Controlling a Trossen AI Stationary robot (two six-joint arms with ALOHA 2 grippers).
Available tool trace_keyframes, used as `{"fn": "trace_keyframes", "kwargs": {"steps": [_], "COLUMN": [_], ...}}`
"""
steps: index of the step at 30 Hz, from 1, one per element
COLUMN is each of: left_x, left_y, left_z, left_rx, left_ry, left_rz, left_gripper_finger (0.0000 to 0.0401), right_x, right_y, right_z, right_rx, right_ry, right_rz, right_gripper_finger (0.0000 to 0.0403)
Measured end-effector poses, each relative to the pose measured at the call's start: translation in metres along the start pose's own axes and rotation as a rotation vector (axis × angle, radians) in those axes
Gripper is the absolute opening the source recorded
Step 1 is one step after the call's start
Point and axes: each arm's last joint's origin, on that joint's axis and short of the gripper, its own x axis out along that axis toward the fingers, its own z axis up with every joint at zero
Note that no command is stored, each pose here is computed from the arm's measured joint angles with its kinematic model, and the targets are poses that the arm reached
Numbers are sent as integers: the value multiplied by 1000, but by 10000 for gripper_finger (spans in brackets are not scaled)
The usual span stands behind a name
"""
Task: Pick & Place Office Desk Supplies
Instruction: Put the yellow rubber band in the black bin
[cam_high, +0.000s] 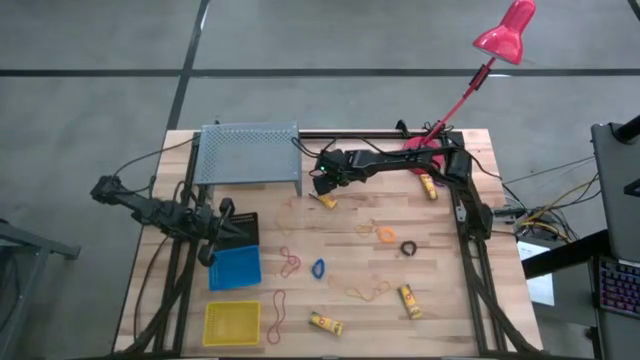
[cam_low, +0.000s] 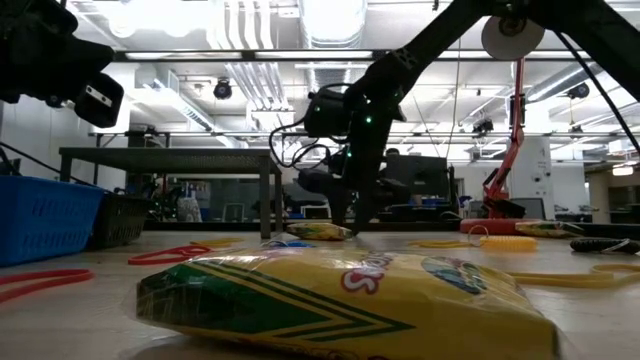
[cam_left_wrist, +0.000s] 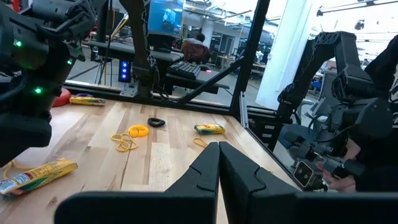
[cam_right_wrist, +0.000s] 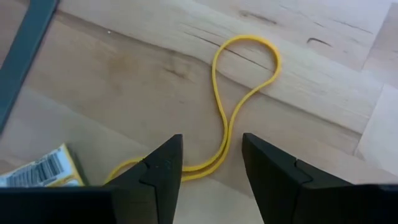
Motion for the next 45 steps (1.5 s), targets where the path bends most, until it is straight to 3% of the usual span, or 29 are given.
{"fn": "trace_keyframes", "kwargs": {"steps": [22,33,45], "left_x": [0,0,0], "left_y": [0,0,0], "left_z": [0,0,0], "left_rx": [0,0,0], "left_ry": [0,0,1], "left_rz": [0,-1,-1], "left_gripper_finger": [14,14,14], "right_x": [3,-4,-56], "right_y": [-2,-1,-3], "right_z": [-3,0,16], "right_rx": [-78,-101,-99], "right_ry": [8,-4,-92], "right_rz": [-10,24,93], "right_gripper_finger": [12,8,8]}}
